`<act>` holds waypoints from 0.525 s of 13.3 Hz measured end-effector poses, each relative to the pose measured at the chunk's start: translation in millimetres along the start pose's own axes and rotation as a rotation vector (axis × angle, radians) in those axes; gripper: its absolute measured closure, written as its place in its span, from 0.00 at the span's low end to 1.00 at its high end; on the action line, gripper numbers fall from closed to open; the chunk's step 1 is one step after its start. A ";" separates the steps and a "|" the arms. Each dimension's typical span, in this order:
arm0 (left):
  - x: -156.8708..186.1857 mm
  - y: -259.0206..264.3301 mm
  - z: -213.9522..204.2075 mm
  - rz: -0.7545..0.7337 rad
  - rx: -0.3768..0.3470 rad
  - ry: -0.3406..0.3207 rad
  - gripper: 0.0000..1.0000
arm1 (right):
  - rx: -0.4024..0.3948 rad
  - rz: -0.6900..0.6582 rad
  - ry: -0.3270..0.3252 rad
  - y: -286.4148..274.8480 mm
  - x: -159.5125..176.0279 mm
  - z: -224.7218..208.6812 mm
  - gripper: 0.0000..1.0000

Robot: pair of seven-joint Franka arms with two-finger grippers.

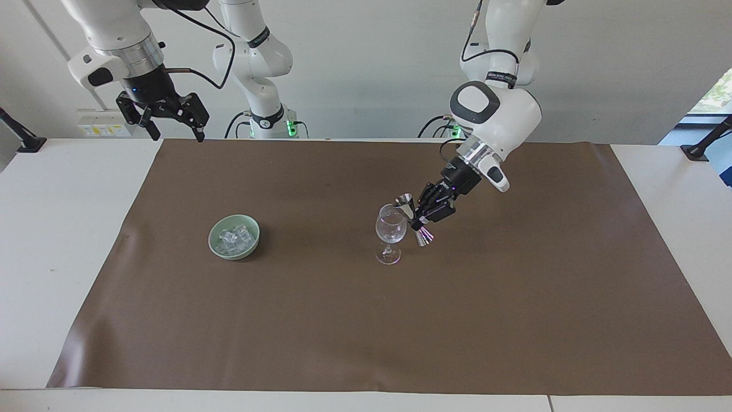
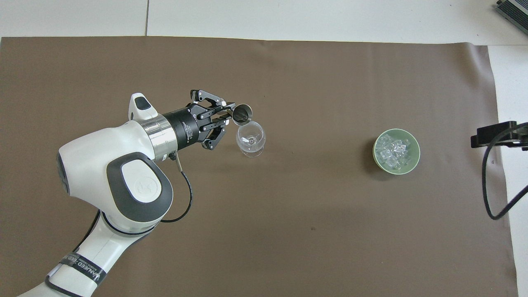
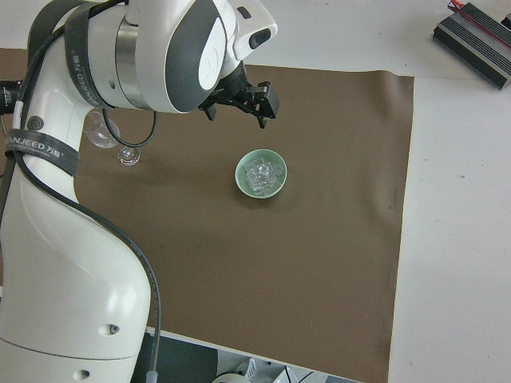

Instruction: Pour wine and add ice with both arms

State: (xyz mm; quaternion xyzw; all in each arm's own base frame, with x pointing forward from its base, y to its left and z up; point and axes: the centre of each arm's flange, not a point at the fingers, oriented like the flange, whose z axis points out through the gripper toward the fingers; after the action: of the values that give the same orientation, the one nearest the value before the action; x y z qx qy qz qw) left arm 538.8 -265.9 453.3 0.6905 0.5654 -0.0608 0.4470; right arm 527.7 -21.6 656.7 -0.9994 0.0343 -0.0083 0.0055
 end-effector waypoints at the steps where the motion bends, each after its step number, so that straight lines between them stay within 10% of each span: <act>1: -0.5 0.3 0.1 0.018 0.005 0.006 0.79 | 0.000 0.000 0.000 0.0 0.0 0.0 0.00; 7: -3.6 1.6 -1.1 0.088 -0.021 0.037 0.79 | 0.000 0.000 0.000 0.0 0.0 0.0 0.00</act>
State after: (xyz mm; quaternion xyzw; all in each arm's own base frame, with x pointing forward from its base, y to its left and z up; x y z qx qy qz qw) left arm 538.4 -267.7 457.0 0.7110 0.5434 -0.0225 0.4458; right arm 527.7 -21.6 656.7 -0.9994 0.0343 -0.0083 0.0055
